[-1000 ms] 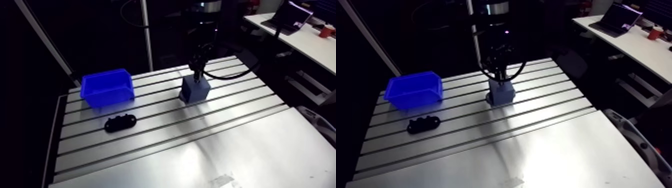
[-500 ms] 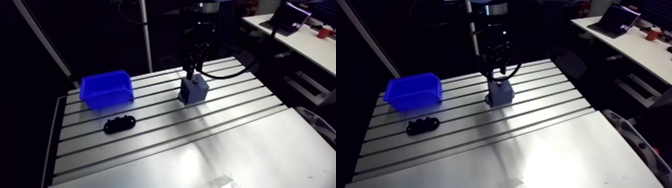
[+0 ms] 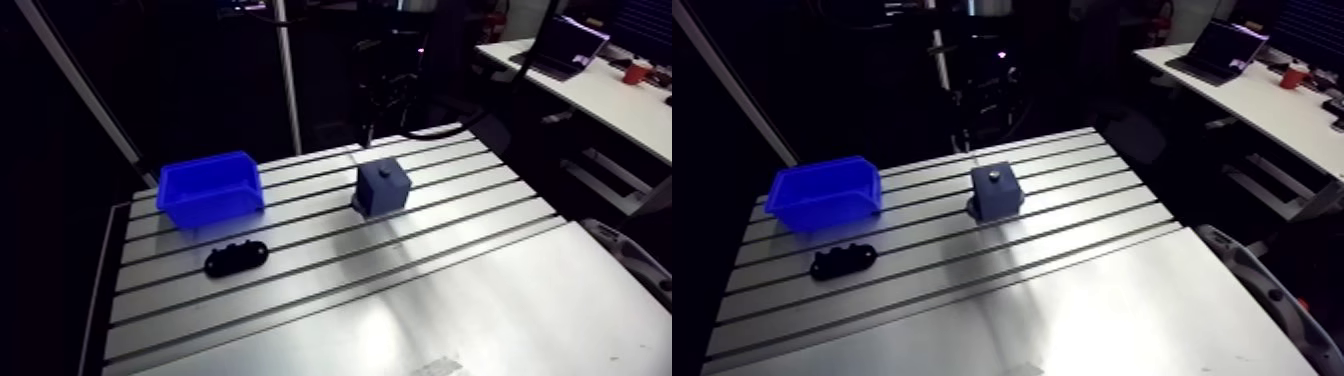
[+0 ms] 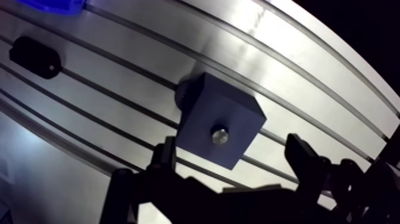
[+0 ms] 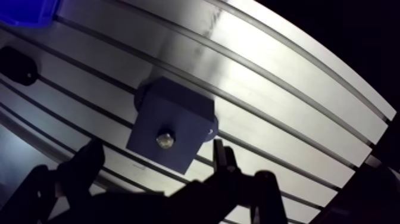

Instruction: Pick up the M10 bolt and insert it into the hex recess until seated.

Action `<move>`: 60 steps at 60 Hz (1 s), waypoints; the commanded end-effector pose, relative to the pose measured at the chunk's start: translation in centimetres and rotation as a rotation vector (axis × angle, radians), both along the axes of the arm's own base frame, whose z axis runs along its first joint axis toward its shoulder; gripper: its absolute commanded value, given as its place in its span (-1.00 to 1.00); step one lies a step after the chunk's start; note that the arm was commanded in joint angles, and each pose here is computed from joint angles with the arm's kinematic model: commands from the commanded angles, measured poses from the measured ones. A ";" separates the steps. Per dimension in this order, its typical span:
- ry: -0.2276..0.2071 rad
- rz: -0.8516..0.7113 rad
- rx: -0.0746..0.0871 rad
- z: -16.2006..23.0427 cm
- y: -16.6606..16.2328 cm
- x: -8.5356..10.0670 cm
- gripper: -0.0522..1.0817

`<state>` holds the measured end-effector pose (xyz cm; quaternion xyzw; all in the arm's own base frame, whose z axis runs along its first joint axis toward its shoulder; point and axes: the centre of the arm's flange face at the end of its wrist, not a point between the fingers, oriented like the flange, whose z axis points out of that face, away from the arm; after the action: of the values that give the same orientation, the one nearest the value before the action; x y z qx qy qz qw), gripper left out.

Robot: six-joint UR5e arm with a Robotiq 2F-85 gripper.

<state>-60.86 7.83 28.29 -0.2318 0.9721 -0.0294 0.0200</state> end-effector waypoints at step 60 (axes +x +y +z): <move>-0.105 -0.438 0.099 1.9 0.2 0.0 -0.88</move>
<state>-60.80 8.08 30.62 -0.0136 0.9973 0.0022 0.0715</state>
